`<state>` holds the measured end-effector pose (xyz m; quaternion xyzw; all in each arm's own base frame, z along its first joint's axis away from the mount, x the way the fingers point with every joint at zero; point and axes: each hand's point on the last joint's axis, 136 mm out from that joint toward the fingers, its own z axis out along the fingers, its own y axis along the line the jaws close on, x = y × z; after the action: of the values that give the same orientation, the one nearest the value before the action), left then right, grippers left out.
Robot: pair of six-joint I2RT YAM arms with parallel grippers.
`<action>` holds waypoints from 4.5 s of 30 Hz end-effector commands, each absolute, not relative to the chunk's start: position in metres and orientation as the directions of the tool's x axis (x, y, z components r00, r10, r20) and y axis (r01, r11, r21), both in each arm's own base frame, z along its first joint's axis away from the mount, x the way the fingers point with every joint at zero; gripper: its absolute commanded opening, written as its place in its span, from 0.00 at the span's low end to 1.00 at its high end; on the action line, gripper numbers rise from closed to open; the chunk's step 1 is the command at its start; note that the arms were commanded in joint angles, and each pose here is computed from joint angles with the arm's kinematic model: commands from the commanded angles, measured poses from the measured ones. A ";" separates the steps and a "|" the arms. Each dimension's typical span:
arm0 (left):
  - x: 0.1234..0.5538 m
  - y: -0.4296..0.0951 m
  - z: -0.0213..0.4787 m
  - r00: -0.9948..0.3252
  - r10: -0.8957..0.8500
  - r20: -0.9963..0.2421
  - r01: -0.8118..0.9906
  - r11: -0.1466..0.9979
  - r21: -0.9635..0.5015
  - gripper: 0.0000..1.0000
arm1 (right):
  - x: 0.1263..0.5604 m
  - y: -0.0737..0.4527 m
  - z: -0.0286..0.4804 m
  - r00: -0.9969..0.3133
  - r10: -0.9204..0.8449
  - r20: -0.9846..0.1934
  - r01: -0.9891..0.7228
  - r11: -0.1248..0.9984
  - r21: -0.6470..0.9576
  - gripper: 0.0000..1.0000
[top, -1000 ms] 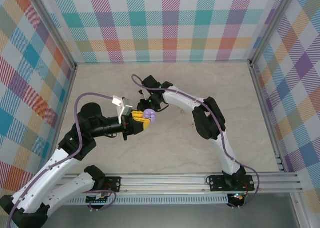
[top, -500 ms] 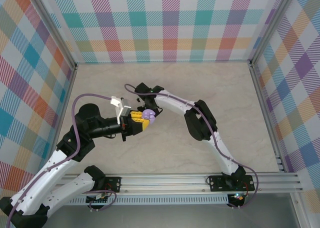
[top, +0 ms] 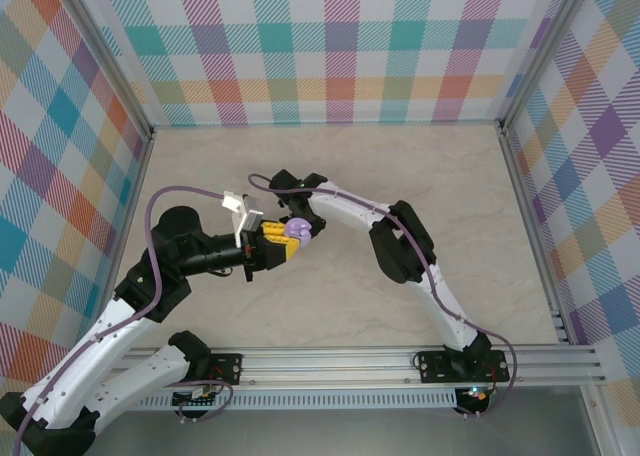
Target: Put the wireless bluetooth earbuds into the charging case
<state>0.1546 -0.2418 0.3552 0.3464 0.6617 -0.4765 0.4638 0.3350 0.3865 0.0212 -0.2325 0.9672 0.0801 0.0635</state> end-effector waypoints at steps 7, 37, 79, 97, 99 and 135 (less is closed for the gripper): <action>0.149 -0.244 0.370 -0.302 -0.011 -0.953 0.918 0.268 -0.294 0.08 | 0.336 0.322 0.021 -0.887 -0.454 -0.091 -0.455 0.890 0.000 0.25; 0.153 -0.249 0.363 -0.329 0.005 -0.944 0.912 0.263 -0.316 0.08 | 0.322 0.273 0.028 -0.982 -0.173 -0.077 -0.179 0.981 0.073 0.37; 0.153 -0.247 0.360 -0.332 0.002 -0.943 0.908 0.272 -0.319 0.08 | 0.324 0.291 0.014 -0.947 -0.316 -0.065 -0.315 0.949 -0.012 0.32; 0.161 -0.247 0.353 -0.361 0.022 -0.932 0.886 0.319 -0.336 0.08 | 0.324 0.286 0.015 -0.962 -0.262 -0.072 -0.263 0.965 0.017 0.21; 0.164 -0.247 0.350 -0.368 0.023 -0.930 0.880 0.331 -0.340 0.08 | 0.325 0.286 0.018 -0.965 -0.249 -0.085 -0.253 0.967 0.036 0.21; 0.257 -0.265 0.218 -0.593 0.036 -0.805 0.647 0.616 -0.449 0.09 | 0.316 0.261 0.176 -0.919 0.092 -0.384 -0.220 0.688 0.692 0.23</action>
<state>0.2550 -0.2565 0.1978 0.1788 0.8441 -0.3630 0.3518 0.3211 0.2513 0.1506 -0.0253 0.9189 0.3458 0.1881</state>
